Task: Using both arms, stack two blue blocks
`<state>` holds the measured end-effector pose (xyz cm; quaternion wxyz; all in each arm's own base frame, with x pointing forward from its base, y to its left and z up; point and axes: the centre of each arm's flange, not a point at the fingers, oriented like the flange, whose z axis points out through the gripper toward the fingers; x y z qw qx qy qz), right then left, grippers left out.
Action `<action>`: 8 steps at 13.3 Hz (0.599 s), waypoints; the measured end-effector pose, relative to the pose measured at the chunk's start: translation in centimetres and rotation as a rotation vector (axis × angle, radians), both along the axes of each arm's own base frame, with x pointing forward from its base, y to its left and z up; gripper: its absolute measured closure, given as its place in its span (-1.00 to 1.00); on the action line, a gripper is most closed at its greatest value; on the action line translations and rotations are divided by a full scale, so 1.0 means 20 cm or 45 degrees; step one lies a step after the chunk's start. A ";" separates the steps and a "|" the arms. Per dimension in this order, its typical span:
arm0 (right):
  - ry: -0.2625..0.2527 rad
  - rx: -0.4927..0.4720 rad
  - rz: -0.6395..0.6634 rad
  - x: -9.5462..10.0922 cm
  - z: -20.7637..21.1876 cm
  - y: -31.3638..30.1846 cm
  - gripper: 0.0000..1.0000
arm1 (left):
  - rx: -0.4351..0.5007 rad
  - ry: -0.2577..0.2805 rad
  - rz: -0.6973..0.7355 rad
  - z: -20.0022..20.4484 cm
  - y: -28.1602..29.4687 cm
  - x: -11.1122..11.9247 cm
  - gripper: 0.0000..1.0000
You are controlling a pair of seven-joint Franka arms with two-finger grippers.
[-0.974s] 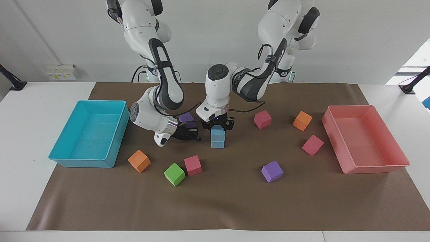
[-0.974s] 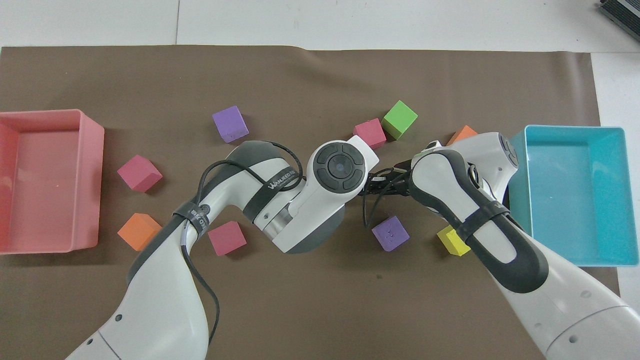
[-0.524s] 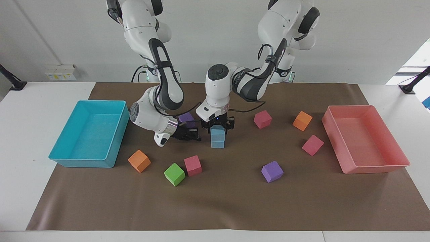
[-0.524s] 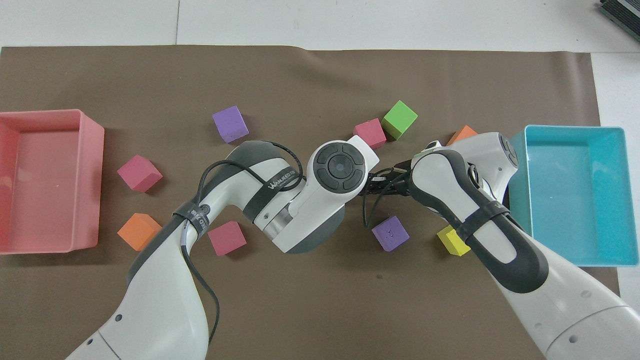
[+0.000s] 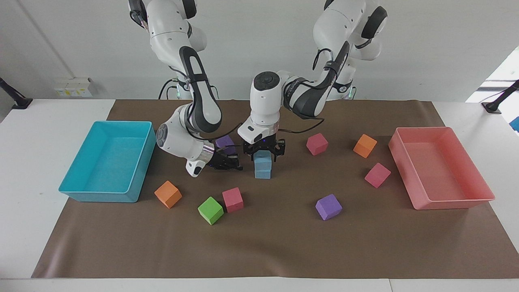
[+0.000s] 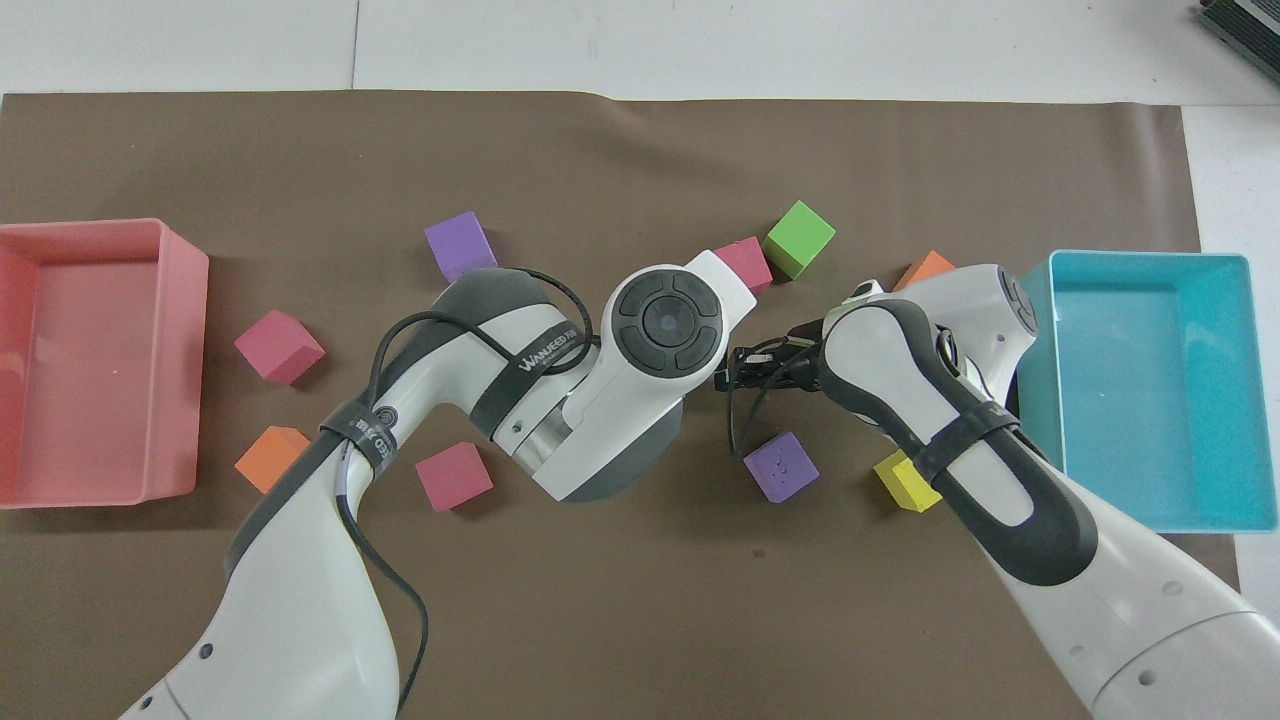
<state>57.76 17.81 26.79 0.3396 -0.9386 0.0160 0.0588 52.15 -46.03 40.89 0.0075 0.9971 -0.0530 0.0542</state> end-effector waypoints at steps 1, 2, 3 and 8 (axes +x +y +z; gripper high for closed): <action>-0.009 0.002 0.002 0.01 0.01 0.00 0.98 | 0.011 0.001 0.009 0.03 0.02 0.00 -0.75; -0.018 0.004 0.001 0.01 0.03 0.00 0.98 | 0.027 0.006 0.020 0.06 0.05 0.01 -0.77; -0.030 0.006 -0.001 0.02 0.06 -0.01 0.98 | 0.038 0.008 0.035 0.10 0.08 0.03 -0.79; -0.125 -0.076 0.052 0.05 0.22 -0.10 0.28 | 0.093 -0.007 0.091 0.45 0.43 0.14 -1.00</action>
